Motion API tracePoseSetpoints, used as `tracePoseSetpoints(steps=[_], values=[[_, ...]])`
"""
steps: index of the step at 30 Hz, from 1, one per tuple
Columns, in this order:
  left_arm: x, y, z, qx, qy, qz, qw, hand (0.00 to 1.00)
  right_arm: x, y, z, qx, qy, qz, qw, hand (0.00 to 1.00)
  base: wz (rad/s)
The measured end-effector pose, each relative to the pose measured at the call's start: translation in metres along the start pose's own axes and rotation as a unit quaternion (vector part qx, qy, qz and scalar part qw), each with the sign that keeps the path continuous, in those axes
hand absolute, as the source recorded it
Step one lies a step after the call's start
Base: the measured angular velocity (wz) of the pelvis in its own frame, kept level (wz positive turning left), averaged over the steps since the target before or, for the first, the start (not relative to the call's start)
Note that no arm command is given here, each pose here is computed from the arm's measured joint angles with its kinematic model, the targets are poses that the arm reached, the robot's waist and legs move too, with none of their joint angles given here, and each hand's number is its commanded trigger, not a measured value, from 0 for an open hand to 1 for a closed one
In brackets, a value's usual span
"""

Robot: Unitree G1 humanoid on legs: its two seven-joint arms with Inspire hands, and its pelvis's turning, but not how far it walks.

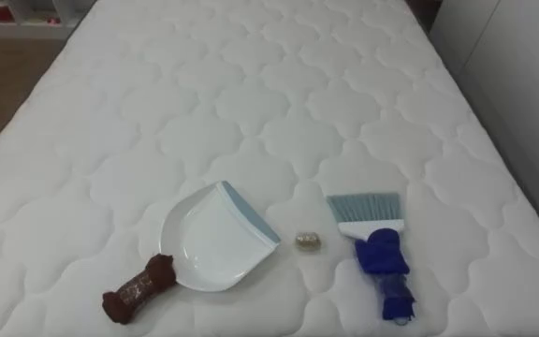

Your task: Clean bed

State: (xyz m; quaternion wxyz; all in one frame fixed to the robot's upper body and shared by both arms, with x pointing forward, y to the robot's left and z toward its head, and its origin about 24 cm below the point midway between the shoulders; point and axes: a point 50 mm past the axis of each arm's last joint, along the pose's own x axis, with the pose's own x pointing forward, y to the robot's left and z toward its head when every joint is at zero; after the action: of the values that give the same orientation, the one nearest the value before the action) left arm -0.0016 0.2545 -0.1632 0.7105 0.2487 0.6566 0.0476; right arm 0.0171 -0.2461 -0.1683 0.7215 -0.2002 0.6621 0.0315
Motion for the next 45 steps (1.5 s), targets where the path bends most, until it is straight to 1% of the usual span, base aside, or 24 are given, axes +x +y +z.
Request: tracePoseSetpoints(steps=[9, 11, 26, 31, 34, 36, 40, 43, 45], values=[[0.0, -0.002, -0.002, 0.004, 0.003, -0.011, 1.0, 0.0, 0.0, 0.001, -0.001, -0.005, 0.006, 0.005, 1.0, 0.0, 0.01], [0.0, -0.001, 0.002, -0.001, -0.001, -0.009, 1.0, 0.0, 0.0, 0.001, -0.003, -0.004, 0.009, 0.006, 1.0, 0.0, 0.0], [0.001, 0.003, 0.003, -0.01, -0.006, 0.001, 1.0, 0.0, 0.0, -0.001, 0.001, -0.003, 0.0, 0.0, 1.0, 0.0, 0.0], [0.001, 0.015, 0.012, -0.035, -0.03, 0.056, 0.997, 0.0, 0.0, -0.003, 0.004, 0.0, -0.013, -0.007, 1.0, 0.0, 0.01], [0.0, 0.025, 0.025, -0.047, -0.063, 0.105, 0.991, 0.0, 0.0, -0.003, 0.006, 0.008, -0.022, -0.006, 1.0, 0.0, 0.13], [-0.002, 0.031, 0.036, -0.06, -0.092, 0.142, 0.984, 0.0, 0.0, -0.003, 0.009, 0.01, -0.03, -0.007, 0.999, 0.0, 0.02], [-0.004, 0.038, 0.045, -0.094, -0.115, 0.178, 0.973, 0.0, 0.0, -0.005, 0.013, 0.016, -0.044, -0.014, 0.999, 0.0, 0.0], [-0.008, 0.048, 0.056, -0.115, -0.139, 0.212, 0.96, 0.0, 0.0, -0.006, 0.014, 0.018, -0.048, -0.017, 0.999, 0.0, -0.01], [-0.014, 0.059, 0.074, -0.133, -0.179, 0.241, 0.945, 0.0, 0.0, -0.008, 0.016, 0.018, -0.051, -0.021, 0.998, 0.0, 0.0]])
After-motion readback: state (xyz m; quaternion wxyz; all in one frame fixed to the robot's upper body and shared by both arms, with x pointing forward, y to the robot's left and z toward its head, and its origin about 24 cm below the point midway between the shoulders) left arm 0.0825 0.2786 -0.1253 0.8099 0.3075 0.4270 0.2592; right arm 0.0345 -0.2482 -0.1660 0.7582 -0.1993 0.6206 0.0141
